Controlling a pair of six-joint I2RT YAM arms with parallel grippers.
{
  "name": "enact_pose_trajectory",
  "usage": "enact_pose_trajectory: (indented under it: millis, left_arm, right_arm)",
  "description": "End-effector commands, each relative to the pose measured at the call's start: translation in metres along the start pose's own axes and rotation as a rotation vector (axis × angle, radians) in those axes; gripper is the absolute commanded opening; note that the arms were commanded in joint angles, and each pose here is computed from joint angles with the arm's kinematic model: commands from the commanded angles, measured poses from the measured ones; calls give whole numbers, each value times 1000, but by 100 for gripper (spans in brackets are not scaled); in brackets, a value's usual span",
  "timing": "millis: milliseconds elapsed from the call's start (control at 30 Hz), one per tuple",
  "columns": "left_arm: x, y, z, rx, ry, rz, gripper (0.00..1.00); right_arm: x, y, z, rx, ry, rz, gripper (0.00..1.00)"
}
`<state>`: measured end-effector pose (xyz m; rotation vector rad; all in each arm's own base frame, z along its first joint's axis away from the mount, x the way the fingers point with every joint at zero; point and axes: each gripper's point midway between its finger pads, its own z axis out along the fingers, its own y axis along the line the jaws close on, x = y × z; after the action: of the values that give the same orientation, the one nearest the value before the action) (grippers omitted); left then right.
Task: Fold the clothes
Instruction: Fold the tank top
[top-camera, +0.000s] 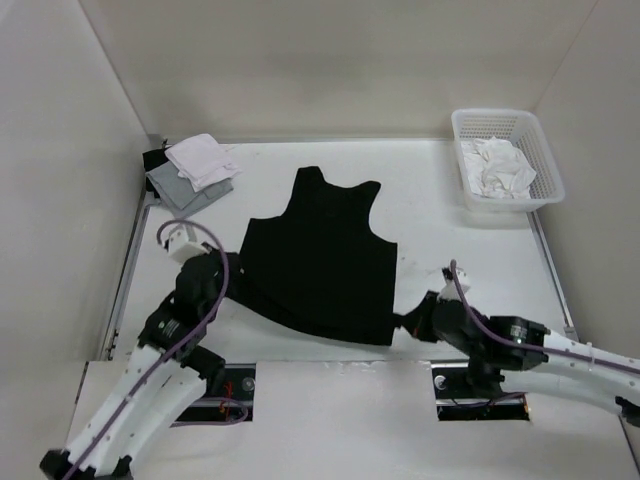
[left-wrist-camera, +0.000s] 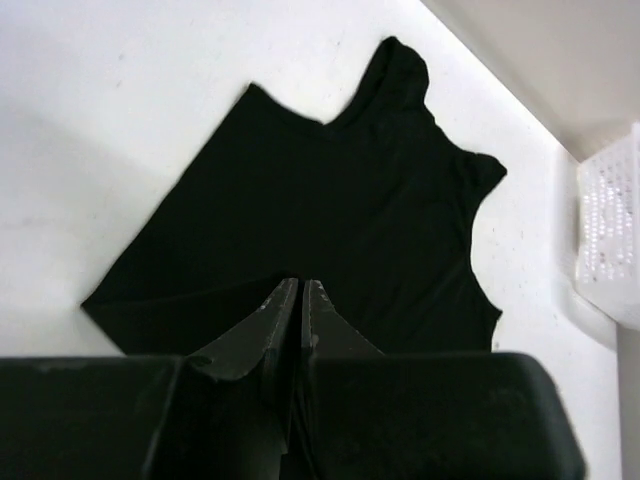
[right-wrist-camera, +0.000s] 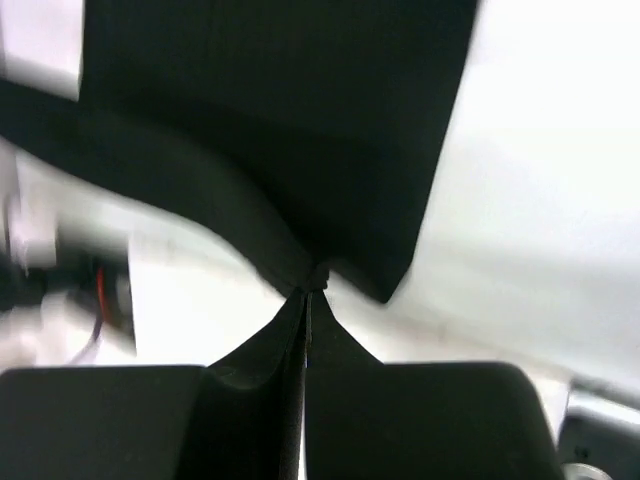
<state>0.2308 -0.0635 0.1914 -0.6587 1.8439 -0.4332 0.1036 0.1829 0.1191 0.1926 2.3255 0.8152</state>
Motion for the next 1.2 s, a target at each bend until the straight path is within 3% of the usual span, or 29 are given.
enact_pose_trajectory:
  millis: [0, 267, 567, 633, 700, 800, 833, 900, 1000, 1033, 1067, 1133, 1167]
  left_arm:
    - [-65, -66, 27, 108, -188, -62, 3]
    - [-122, -118, 143, 53, -279, -77, 3]
    - [-114, -126, 295, -27, -183, -16, 4]
    - [-103, -118, 326, -60, -149, -9, 8]
    - [-91, -113, 349, -78, -116, 5, 20]
    - [-91, -104, 347, -86, -109, -8, 43]
    - [-96, -105, 336, -75, -118, -14, 46]
    - [-102, -109, 302, -40, -159, 1, 48]
    - [-78, -100, 243, -2, -181, 24, 48]
    - [-62, -91, 226, -6, -172, 32, 48]
    - [-49, -75, 212, -28, -165, 33, 48]
    - [-28, -49, 192, -68, -147, 21, 48]
    - [-16, -33, 182, -89, -127, 14, 48]
  right_arm:
    - [-97, 32, 3, 35, -292, -16, 0]
    - [-257, 36, 61, -48, -458, 46, 0]
    - [-363, -15, 149, 45, -452, 127, 0]
    - [-377, -26, 175, 59, -427, 146, 0]
    - [-386, -39, 201, 82, -406, 173, 9]
    - [-386, -49, 221, 102, -387, 203, 36]
    - [-386, -47, 217, 99, -398, 201, 44]
    - [-379, -38, 203, 92, -430, 180, 53]
    - [-344, -28, 182, 96, -448, 158, 59]
    - [-327, -26, 177, 94, -443, 157, 57]
    - [-307, -27, 174, 95, -429, 152, 47]
    - [-261, -24, 170, 77, -383, 150, 10]
    - [-245, -26, 169, 77, -362, 150, 2]
